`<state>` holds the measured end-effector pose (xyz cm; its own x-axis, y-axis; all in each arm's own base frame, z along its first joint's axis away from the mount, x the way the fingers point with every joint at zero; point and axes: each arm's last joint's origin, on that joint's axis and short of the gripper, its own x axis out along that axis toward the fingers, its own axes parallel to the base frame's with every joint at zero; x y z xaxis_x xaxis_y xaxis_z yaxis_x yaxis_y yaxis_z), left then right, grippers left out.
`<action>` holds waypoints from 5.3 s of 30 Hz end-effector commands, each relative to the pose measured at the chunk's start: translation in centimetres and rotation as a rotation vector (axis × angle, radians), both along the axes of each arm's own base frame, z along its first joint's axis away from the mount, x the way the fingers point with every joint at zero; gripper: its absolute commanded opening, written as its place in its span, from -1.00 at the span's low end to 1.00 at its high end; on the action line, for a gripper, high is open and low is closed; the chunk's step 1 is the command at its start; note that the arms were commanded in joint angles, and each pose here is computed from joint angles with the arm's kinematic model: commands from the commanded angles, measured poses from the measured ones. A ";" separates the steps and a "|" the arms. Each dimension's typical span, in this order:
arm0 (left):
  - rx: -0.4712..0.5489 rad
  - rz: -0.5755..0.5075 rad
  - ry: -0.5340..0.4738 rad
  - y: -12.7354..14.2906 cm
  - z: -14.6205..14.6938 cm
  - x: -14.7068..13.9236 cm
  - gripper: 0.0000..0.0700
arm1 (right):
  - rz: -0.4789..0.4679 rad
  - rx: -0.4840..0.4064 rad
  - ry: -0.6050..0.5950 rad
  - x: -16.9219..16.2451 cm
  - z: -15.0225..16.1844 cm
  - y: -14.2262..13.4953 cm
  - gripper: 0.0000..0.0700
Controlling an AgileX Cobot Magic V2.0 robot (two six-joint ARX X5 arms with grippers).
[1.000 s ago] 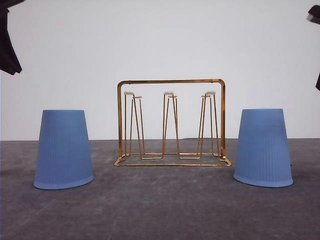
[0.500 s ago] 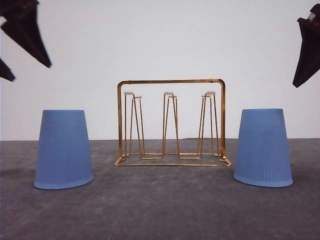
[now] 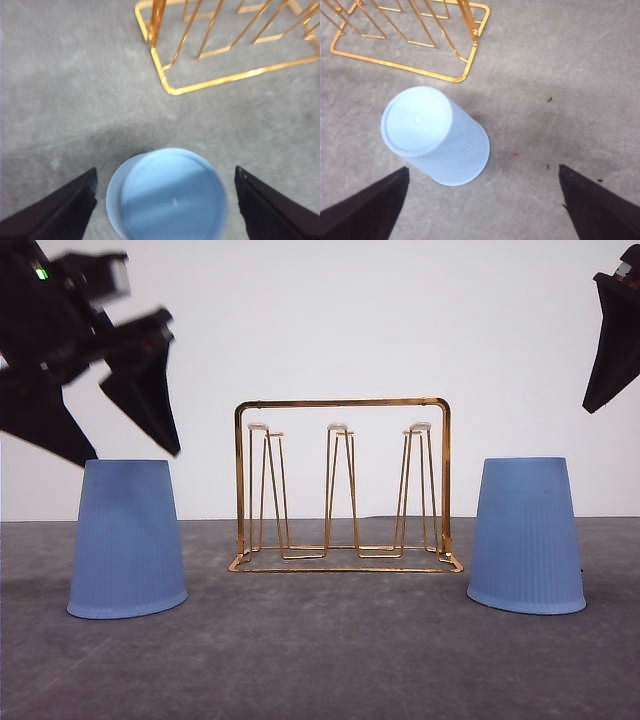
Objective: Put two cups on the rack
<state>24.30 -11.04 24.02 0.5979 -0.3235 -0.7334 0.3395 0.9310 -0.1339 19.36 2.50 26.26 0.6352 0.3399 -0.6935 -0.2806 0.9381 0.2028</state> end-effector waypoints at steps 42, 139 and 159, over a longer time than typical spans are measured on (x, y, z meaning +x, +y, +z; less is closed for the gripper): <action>-0.041 -0.119 -0.276 -5.2 10.3 6.3 0.01 | 0.014 -0.004 -0.025 0.3 0.6 0.1 0.74; 0.077 -0.086 -0.032 1.0 8.4 -3.7 0.46 | 0.313 -0.007 -0.155 14.1 1.4 9.5 0.19; 0.061 0.000 -0.103 2.7 8.9 -2.4 0.46 | 0.224 0.002 -0.109 12.6 3.4 7.1 0.80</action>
<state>21.72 -8.26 32.77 0.6653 -0.2775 -0.6931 0.3424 0.9384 -0.0471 32.17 9.83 28.41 0.5845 0.4844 -0.6509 -0.5145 0.8416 0.1643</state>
